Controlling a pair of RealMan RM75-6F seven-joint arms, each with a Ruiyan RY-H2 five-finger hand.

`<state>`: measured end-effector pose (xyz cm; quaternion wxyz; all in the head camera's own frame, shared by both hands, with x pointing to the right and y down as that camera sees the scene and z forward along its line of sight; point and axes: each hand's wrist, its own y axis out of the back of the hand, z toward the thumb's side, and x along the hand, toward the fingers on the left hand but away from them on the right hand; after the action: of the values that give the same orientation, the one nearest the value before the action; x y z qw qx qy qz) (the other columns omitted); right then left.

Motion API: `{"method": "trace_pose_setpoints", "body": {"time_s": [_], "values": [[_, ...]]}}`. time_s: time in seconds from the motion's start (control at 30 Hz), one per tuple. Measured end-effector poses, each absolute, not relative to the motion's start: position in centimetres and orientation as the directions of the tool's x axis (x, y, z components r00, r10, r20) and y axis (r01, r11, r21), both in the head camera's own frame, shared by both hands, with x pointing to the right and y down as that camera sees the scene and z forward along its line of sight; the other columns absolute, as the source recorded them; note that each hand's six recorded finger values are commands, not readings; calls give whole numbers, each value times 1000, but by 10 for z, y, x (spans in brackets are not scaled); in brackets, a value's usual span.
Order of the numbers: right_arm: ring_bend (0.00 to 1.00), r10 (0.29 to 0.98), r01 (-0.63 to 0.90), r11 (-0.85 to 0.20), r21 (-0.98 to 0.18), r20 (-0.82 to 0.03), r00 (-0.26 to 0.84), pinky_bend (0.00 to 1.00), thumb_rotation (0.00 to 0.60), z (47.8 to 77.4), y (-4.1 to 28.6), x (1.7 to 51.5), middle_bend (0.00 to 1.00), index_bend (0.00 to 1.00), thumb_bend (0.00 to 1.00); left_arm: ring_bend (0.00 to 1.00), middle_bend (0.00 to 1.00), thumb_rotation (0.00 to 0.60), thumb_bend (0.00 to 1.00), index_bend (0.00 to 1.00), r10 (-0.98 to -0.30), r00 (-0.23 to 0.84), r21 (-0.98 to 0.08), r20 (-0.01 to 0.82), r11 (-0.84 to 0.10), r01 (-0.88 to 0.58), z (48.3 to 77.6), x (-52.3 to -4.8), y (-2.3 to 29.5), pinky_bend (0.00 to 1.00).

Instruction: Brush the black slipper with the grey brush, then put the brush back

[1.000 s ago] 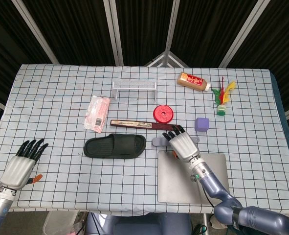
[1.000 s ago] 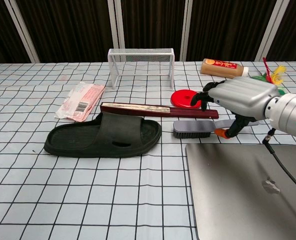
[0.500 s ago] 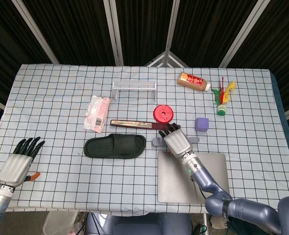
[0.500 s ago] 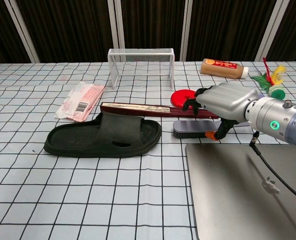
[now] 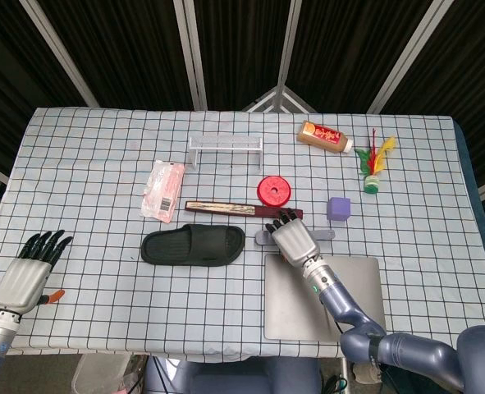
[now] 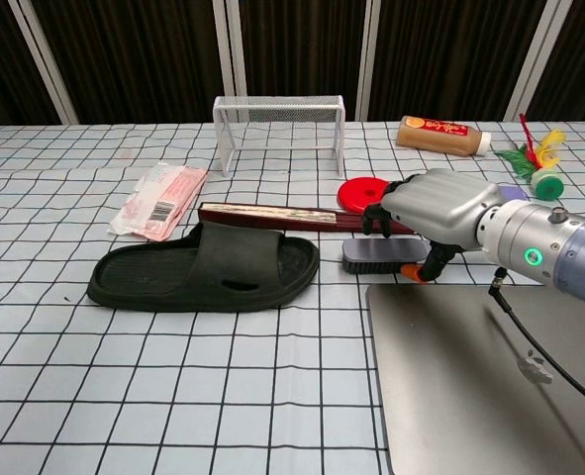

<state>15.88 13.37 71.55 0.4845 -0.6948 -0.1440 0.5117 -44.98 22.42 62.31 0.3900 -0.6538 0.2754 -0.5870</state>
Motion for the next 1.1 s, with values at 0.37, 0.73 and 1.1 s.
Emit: {"method": "trace_pose_setpoints", "body": {"time_s": [0.37,0.73,1.1], "values": [[189,704,-306,-467,-829,-558,439,214,600,720,133,160,408,373,410,0,0,600,29,0,-813,159,-829,560,-552,96,625,-451,223,0],[258,715,-295,-452,-842,-540,444,313,600,719,132,160,483,473,409,0,0,600,28,0,-809,162,-825,565,-556,100,627,-450,224,0],[335,715,-289,-450,-845,-535,450,426,600,722,133,160,543,548,409,0,0,600,29,0,-812,159,-827,562,-553,101,625,-452,225,0]]}}
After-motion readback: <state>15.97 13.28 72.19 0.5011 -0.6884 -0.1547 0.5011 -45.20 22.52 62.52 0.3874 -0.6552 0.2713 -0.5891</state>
